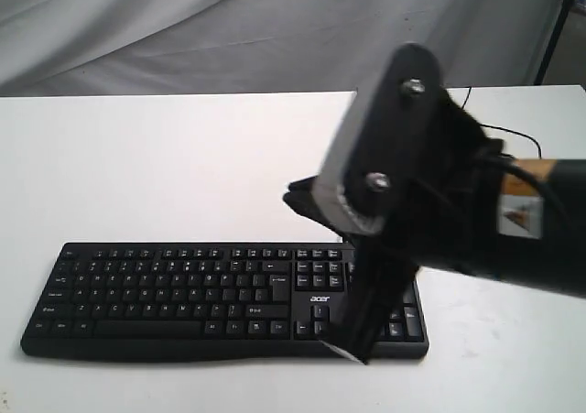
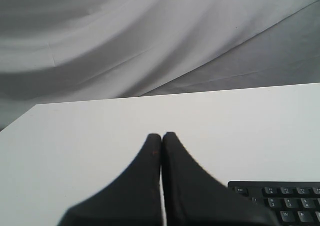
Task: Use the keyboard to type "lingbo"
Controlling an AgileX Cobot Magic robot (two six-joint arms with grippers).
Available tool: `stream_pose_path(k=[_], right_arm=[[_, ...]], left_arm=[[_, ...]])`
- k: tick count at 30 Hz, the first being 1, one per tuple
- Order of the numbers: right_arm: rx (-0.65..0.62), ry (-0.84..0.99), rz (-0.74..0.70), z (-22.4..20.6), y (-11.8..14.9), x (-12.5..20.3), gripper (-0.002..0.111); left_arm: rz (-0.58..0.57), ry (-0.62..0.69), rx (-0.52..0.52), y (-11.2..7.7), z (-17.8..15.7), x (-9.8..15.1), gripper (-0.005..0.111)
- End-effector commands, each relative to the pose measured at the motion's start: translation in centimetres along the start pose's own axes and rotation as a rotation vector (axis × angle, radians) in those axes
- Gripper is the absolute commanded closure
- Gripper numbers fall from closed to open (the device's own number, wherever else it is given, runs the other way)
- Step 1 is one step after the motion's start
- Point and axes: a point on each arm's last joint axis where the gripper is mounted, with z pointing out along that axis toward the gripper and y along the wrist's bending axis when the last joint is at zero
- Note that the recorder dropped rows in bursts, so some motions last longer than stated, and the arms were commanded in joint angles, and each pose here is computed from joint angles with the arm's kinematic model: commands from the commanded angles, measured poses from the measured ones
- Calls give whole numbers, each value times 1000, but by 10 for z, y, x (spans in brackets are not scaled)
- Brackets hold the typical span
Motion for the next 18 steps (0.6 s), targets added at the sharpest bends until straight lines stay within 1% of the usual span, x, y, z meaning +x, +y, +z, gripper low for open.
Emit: stream_pose_path(k=[1,6,18], right_arm=[[19,-53,22,-40,10,22,108],[28,-77,21,-57,17,36,108],[40,-100,20,-61,16,36,108]], left_arm=[[-3,3,4,0,1,1,106],[-3,3,4,0,1,1,106],[-3,3,4,0,1,1,106]])
